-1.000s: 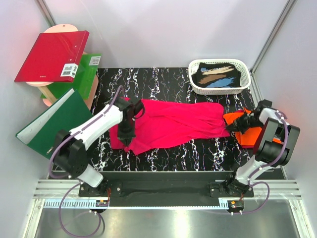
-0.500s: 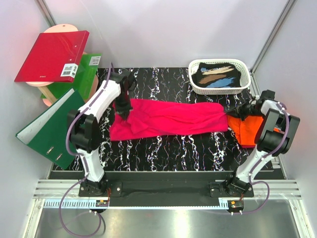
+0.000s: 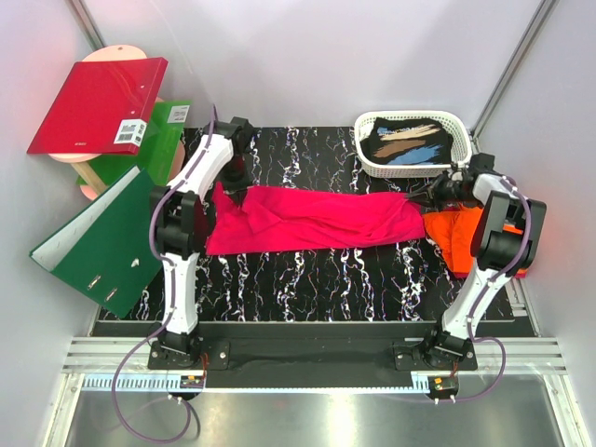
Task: Fold and stack the t-shirts
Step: Fold the other side of the tshirt into a rectangle, then rotate the tshirt 90 degrees
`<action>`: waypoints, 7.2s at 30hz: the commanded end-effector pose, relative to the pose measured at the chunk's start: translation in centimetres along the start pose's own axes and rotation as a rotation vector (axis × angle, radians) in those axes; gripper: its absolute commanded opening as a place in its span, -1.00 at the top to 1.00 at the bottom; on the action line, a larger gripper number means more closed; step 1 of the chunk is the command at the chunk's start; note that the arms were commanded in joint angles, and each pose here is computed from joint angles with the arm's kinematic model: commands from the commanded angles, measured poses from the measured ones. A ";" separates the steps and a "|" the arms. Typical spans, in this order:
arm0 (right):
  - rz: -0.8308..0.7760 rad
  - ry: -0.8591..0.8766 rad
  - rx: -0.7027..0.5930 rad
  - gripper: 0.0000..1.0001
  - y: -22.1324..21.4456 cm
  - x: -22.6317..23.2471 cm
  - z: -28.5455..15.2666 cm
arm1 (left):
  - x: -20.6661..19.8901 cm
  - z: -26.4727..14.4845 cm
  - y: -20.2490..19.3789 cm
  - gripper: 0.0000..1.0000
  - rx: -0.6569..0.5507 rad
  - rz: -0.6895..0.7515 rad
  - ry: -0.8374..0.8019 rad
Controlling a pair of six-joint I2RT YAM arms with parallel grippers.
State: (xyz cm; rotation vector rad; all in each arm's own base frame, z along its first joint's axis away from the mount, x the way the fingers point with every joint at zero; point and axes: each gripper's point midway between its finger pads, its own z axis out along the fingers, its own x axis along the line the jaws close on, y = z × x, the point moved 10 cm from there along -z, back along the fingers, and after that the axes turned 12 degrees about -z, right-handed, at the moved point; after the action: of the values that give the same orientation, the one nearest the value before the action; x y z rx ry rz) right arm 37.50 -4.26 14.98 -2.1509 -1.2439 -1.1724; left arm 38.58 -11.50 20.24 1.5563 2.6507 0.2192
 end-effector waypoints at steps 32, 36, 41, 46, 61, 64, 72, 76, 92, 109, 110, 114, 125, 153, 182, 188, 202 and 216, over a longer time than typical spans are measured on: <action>0.148 -0.567 0.120 -0.09 -3.4 -4.3 0.0 | 3.3 -4.6 1.9 -0.98 -0.053 0.019 -0.105; 0.008 -0.539 -0.041 -0.84 -2.5 0.0 -3.1 | 3.1 -6.4 0.7 -0.98 -0.067 0.045 -0.179; -0.120 -0.503 -0.180 -0.78 -2.3 4.1 -6.3 | 2.0 -5.5 -2.1 1.00 0.007 0.112 -0.227; -0.129 -0.424 -0.185 -0.75 -2.5 5.0 -6.4 | 1.2 -1.5 -4.2 1.00 0.135 0.158 -0.198; -0.125 -0.371 -0.157 -0.75 -2.2 4.6 -5.5 | -1.6 4.9 -3.6 1.00 0.186 0.188 -0.096; -0.131 -0.362 -0.161 -0.75 -1.8 4.8 -5.5 | -3.4 5.1 -2.2 1.00 0.133 0.193 -0.093; -0.137 -0.343 -0.155 -0.75 -1.6 4.9 -5.3 | -5.5 3.0 0.2 1.00 -0.044 0.121 -0.084; -0.138 -0.342 -0.142 -0.75 -1.8 4.6 -5.2 | -5.6 1.5 1.2 1.00 -0.151 0.055 -0.094; -0.131 -0.313 -0.088 -0.76 -2.3 3.7 -4.4 | -5.1 -3.0 1.2 1.00 -0.269 0.038 -0.233; -0.120 -0.291 -0.068 -0.75 -1.9 3.2 -3.8 | -2.0 5.1 -3.4 1.00 -0.086 0.107 -0.067; -0.119 -0.291 -0.072 -0.76 -1.9 3.3 -3.9 | -2.9 4.8 -2.7 1.00 -0.094 0.113 -0.093; -0.122 -0.292 -0.085 -0.76 -1.8 3.7 -4.1 | -5.2 6.8 -1.4 1.00 -0.075 0.127 -0.099; -0.113 -0.288 -0.089 -0.77 -1.9 3.6 -4.0 | -10.8 -0.8 2.5 1.00 -0.312 0.061 -0.361; -0.501 -0.554 0.098 1.00 -0.4 6.7 5.3 | -2.4 -1.0 -5.8 0.95 -0.060 0.142 -0.373; -0.577 -1.081 0.411 1.00 -8.6 3.1 8.5 | -5.7 8.8 -1.5 1.00 0.120 -0.048 0.107; -0.617 -1.039 0.511 1.00 -13.2 4.2 9.2 | -6.9 8.2 0.5 1.00 0.023 -0.051 0.067; -0.756 -1.117 0.274 1.00 -11.3 8.5 9.6 | -6.7 3.2 2.9 0.33 -0.094 -0.016 -0.190; -0.855 -1.290 0.057 1.00 -7.1 7.7 12.6 | -3.7 -6.6 0.4 -0.75 -0.172 0.051 -0.377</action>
State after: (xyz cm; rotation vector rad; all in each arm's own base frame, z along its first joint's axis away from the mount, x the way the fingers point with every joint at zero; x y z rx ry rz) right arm 37.22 12.57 15.79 -2.2529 -2.7247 0.1564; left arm 41.70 -15.07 24.04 1.4310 2.3385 0.1753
